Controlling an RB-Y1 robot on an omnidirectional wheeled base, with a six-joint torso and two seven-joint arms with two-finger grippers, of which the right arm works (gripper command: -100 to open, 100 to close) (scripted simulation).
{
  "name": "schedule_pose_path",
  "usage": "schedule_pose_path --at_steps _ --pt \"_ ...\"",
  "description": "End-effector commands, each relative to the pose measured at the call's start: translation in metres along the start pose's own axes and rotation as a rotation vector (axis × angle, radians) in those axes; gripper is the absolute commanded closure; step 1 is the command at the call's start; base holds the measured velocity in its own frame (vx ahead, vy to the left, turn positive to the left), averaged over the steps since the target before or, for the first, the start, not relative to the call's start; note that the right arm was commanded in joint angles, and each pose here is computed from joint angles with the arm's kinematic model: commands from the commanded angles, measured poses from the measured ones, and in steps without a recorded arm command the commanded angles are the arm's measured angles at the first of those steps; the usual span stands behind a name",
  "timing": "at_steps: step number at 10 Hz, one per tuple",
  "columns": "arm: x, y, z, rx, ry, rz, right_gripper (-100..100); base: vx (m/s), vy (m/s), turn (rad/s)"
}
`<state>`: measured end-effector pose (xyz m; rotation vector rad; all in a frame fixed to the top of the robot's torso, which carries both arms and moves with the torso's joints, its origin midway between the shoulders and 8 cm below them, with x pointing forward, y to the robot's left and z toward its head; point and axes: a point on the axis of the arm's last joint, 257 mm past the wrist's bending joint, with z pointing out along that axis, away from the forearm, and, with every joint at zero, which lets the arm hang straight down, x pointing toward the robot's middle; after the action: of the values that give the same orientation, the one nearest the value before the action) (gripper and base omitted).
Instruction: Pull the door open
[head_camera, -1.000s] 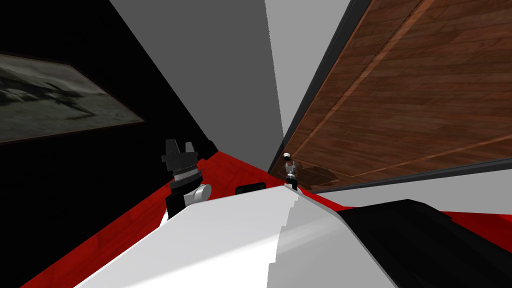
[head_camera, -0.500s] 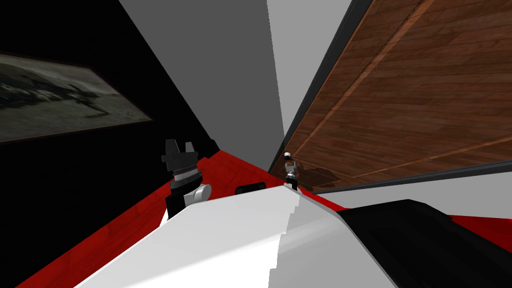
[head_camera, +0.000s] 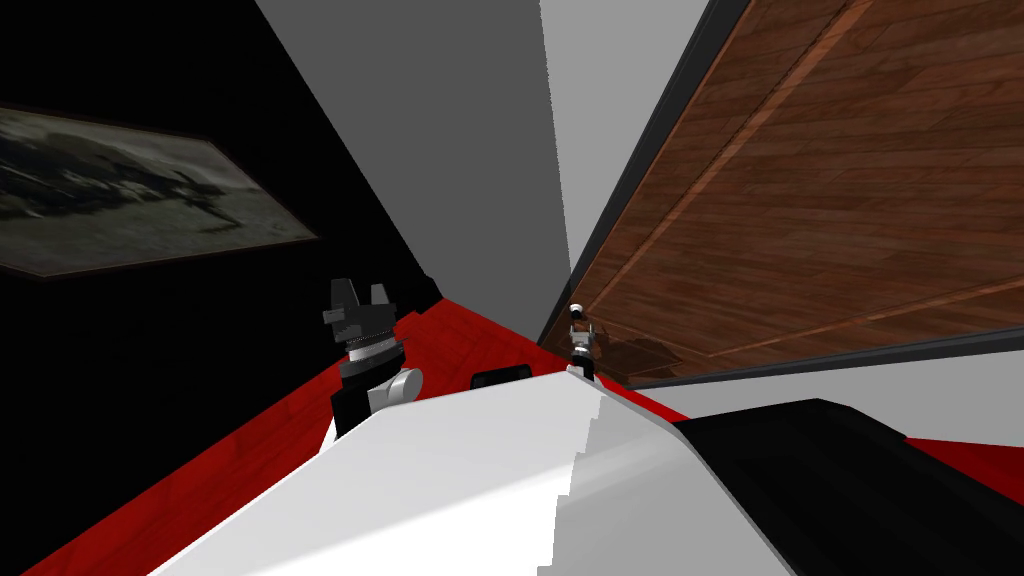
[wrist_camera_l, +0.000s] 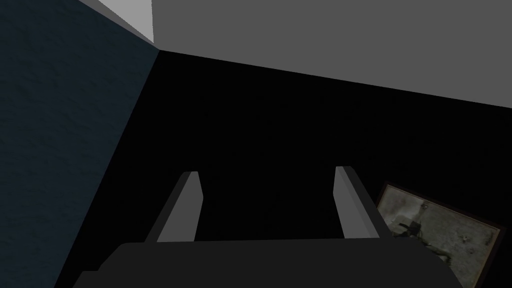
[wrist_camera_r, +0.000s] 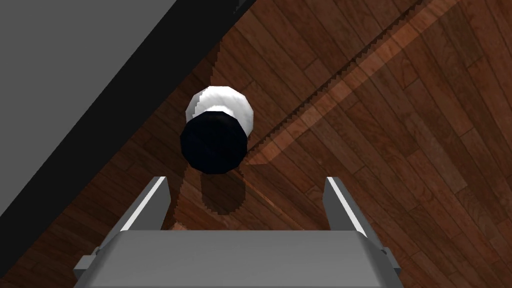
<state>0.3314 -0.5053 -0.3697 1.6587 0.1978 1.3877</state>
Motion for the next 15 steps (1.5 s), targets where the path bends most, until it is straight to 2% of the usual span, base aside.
schedule_pose_path --at_steps 1,3,4,6,8,9,11,15 --pt "-0.003 -0.001 0.0001 -0.003 -0.014 0.071 -100 -0.054 0.012 0.079" --pt "-0.004 -0.001 0.0003 -0.006 -0.023 0.137 -100 -0.040 0.010 0.031" --pt "-0.004 -0.001 0.0003 -0.006 -0.023 0.143 -100 -0.030 0.006 0.027" --pt "-0.008 -0.002 0.0004 -0.012 -0.040 0.234 -100 -0.036 0.012 0.057" --pt "-0.009 -0.003 0.0004 -0.016 -0.048 0.299 -100 -0.035 0.010 0.036" --pt "-0.009 -0.003 0.0004 -0.016 -0.048 0.304 -100 -0.023 0.007 0.024" --pt "-0.012 -0.004 0.0003 -0.023 -0.062 0.393 -100 -0.039 0.009 0.050" --pt "-0.015 -0.006 0.0002 -0.031 -0.075 0.506 -100 -0.031 0.010 0.034"
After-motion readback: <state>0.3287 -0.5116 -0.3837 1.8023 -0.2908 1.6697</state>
